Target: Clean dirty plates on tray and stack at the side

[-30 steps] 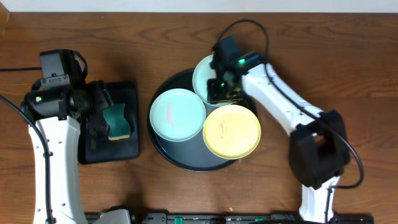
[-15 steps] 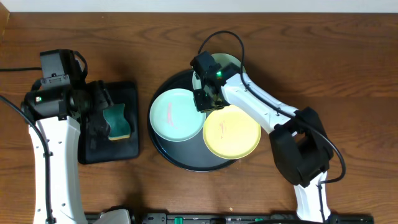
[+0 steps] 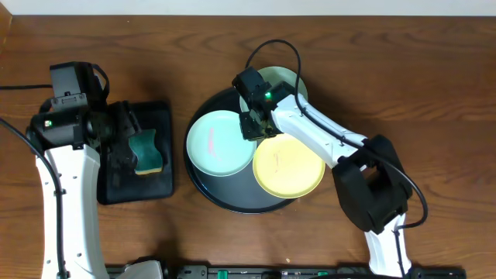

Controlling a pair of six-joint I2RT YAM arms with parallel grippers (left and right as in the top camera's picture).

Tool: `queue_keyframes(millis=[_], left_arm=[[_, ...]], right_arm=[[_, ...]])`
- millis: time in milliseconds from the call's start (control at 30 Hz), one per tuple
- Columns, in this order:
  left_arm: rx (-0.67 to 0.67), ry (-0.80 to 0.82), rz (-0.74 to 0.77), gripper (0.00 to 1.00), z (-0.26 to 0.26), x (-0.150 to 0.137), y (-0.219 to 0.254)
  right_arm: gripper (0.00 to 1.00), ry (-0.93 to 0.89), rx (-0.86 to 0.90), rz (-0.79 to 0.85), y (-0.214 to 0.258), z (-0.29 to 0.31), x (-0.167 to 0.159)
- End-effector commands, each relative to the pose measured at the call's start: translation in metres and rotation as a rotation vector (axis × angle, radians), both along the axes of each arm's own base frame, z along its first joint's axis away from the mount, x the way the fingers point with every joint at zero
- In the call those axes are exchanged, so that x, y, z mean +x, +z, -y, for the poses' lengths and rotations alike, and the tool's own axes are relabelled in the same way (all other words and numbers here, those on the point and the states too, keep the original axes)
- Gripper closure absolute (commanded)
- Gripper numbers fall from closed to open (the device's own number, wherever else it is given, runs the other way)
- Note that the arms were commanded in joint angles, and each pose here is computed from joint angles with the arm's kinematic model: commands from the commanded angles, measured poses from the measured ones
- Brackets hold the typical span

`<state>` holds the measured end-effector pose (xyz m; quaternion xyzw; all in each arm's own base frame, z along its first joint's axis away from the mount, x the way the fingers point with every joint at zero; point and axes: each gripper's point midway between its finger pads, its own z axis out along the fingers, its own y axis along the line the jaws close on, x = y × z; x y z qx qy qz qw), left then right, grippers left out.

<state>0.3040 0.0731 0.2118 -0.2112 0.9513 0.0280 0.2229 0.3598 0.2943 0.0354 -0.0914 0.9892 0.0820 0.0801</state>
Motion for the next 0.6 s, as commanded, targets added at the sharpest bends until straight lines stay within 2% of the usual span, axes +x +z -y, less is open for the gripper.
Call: queue_keyframes(millis=[0, 367, 567], left_arm=[[0.003, 0.014, -0.02, 0.25, -0.003, -0.003, -0.005], [0.003, 0.013, -0.02, 0.25, -0.003, -0.003, -0.005], [0.001, 0.013, -0.029, 0.25, -0.002, -0.005, -0.006]], right_arm=[[0.86, -0.008, -0.024, -0.013, -0.014, -0.004, -0.002], [0.87, 0.002, -0.03, -0.019, -0.026, -0.009, -0.003], [0.97, 0.003, -0.051, -0.044, -0.04, -0.007, -0.006]])
